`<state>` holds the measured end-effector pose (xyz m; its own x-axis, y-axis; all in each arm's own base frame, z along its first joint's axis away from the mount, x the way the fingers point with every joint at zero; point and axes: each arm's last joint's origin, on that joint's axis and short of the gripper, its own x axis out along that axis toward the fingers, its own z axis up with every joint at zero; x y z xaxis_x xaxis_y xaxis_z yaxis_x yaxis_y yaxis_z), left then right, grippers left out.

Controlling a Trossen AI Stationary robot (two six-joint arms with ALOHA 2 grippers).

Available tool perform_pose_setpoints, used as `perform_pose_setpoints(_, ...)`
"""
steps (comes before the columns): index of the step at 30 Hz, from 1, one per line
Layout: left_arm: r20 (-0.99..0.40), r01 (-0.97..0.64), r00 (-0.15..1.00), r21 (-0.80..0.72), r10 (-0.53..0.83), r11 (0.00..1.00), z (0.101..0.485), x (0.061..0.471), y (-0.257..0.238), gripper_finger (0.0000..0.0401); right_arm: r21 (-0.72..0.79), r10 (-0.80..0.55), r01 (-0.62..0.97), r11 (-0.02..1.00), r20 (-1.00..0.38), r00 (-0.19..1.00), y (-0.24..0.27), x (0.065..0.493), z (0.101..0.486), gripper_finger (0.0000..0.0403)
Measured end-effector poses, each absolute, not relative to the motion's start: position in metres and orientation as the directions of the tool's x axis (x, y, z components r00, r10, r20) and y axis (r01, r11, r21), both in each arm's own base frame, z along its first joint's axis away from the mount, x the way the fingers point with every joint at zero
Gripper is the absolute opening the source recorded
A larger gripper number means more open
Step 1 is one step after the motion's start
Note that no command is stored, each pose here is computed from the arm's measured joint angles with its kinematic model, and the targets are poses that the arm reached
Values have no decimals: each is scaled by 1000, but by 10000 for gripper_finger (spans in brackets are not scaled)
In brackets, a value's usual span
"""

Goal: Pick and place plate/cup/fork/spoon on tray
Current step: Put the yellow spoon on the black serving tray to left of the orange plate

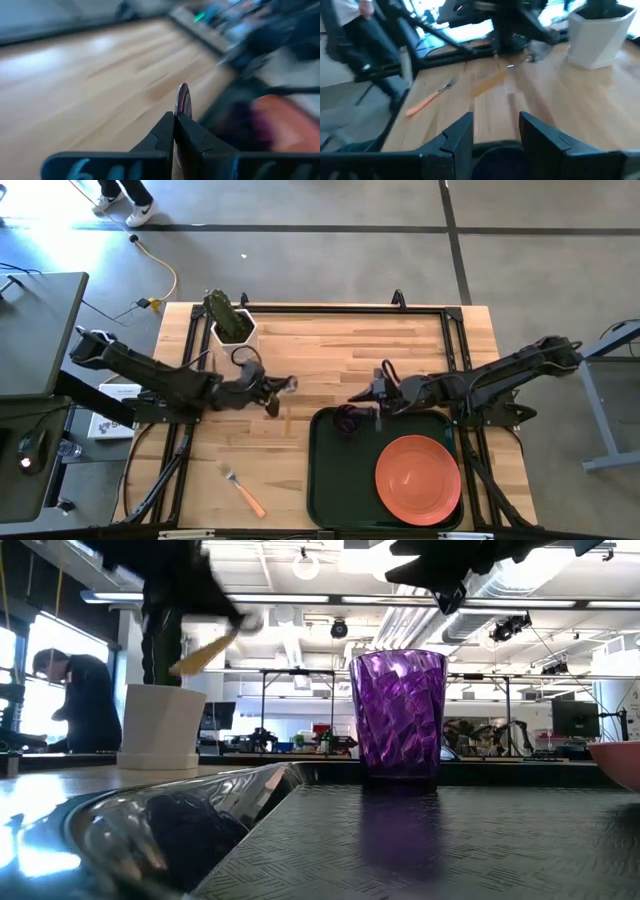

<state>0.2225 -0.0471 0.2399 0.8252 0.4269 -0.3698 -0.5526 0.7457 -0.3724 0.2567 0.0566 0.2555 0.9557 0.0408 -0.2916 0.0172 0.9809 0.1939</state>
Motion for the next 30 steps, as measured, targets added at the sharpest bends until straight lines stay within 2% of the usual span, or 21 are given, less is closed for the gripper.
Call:
perform_pose_setpoints(5,-150,-367,930,-365,334,856,263,231,-69,2,124,-73,111,986,-278,958,55,257,256,149)
perform_pose_setpoints(9,-84,-317,945,-464,316,827,263,238,-81,1,122,-55,88,989,-252,966,56,258,258,149)
perform_pose_setpoints(12,-85,-335,930,-603,359,724,249,247,-93,1,120,-47,79,990,-253,966,56,258,258,149)
perform_pose_setpoints(15,-124,-358,917,-671,378,650,224,259,-107,1,118,-47,80,990,-260,965,56,257,258,149)
perform_pose_setpoints(21,-170,-339,918,-806,359,485,179,278,-123,1,129,-60,118,985,-385,921,54,250,248,149)
perform_pose_setpoints(26,-196,-350,920,-796,338,493,156,295,-136,1,158,-42,128,979,-460,887,59,235,248,149)
perform_pose_setpoints(30,-215,-356,927,-766,309,536,146,314,-152,1,165,-37,126,978,-461,887,64,222,255,149)
